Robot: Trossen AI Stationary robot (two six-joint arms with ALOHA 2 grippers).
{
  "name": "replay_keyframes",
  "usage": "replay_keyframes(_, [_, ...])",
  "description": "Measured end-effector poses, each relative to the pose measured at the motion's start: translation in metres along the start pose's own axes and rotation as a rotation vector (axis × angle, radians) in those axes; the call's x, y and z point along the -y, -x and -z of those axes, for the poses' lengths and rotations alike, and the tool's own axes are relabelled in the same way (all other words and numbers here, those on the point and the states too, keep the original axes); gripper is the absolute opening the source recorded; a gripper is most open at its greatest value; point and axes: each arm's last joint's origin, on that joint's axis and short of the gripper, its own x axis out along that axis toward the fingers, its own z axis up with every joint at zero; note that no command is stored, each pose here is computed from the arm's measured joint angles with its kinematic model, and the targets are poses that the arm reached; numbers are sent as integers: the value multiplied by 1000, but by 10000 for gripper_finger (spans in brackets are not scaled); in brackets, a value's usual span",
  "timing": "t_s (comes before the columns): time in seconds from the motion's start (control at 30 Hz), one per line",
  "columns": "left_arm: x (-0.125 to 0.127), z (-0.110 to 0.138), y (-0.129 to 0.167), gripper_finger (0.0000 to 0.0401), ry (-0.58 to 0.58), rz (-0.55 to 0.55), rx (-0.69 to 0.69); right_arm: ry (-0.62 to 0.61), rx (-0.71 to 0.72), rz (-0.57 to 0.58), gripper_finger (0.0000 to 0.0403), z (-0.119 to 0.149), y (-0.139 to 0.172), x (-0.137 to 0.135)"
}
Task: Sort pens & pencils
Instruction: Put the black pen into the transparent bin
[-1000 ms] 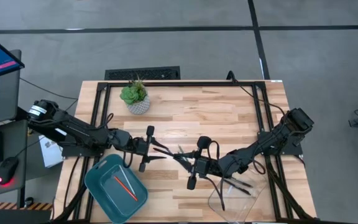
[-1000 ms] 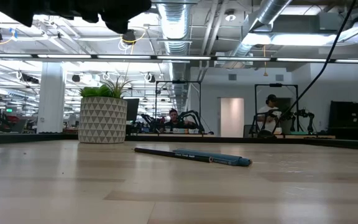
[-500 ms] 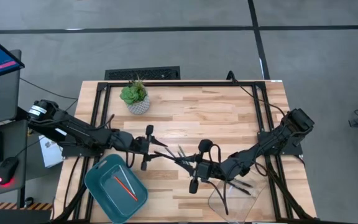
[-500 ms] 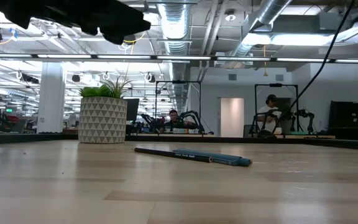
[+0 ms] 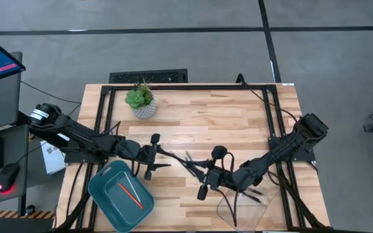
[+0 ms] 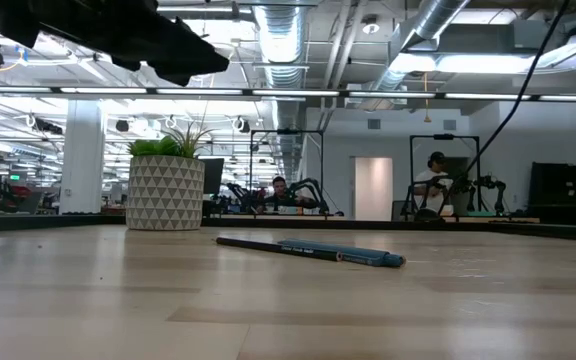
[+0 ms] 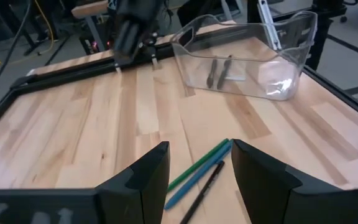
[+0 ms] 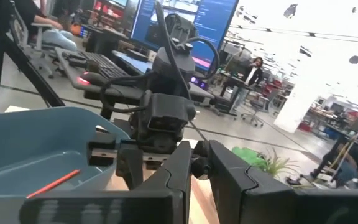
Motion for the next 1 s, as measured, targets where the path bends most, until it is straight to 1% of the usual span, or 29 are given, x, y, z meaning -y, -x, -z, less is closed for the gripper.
replay_keyframes(0.2, [0, 3, 0, 165, 15, -2, -29, 14, -33, 47, 66, -4, 17, -10])
replay_keyframes(0.33, [0, 3, 0, 165, 16, -18, -27, 29, -71, 97, 66, -6, 29, -16])
replay_keyframes(0.43, [0, 3, 0, 165, 17, -20, -27, 42, -94, 112, 66, -6, 37, -20])
replay_keyframes(0.53, [0, 3, 0, 165, 18, -20, -27, 48, -120, 124, 66, -4, 44, -24])
replay_keyframes(0.67, [0, 3, 0, 165, 19, -20, -27, 47, -147, 180, 66, -4, 49, -26])
replay_keyframes(0.8, [0, 3, 0, 165, 20, -20, -27, 7, -153, 183, 66, -2, 51, -27])
replay_keyframes(1.0, [0, 5, 0, 165, 15, -18, -55, -7, -156, 173, 66, -2, 63, -34])
